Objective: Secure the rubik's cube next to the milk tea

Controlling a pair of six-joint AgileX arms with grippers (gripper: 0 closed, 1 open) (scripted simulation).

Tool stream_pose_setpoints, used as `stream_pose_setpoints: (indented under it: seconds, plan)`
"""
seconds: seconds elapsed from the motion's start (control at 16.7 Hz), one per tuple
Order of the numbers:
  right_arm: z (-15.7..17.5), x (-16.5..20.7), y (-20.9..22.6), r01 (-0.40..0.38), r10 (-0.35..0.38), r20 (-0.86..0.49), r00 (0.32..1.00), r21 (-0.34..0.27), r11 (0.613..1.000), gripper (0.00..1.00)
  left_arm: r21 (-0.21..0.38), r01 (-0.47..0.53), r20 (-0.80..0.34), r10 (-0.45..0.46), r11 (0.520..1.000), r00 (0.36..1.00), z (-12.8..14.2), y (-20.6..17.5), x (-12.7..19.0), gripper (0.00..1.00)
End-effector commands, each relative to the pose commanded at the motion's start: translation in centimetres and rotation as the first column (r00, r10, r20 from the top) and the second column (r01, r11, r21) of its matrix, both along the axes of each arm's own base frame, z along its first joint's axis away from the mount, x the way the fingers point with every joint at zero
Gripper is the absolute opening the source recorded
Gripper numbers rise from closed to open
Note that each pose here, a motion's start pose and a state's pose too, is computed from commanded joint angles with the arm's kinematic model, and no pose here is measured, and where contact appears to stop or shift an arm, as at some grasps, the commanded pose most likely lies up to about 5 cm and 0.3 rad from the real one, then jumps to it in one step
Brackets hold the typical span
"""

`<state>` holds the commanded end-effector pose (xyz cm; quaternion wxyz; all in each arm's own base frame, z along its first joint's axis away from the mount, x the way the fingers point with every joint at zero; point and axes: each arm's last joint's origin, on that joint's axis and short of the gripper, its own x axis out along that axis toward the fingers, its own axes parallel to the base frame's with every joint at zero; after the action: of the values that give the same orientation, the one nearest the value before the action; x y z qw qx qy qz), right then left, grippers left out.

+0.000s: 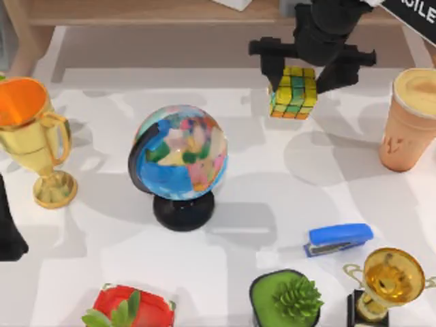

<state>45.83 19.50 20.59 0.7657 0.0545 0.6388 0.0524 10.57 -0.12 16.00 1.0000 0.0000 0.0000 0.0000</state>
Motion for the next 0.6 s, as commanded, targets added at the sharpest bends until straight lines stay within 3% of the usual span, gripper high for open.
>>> stream_pose_setpoints:
  seconds: [0.3,0.6]
  plan:
    - [-3.9,-2.0,0.6,-0.006,-0.018,-0.173,0.985,-0.139,0.990,0.00,0.000,0.000,0.000,0.000,1.000,1.000,0.0,0.0,0.0,1.00]
    - [-4.0,-2.1,0.6,-0.007,-0.019,-0.178,0.984,-0.143,0.990,0.00,0.000,0.000,0.000,0.000,1.000,1.000,0.0,0.0,0.0,1.00]
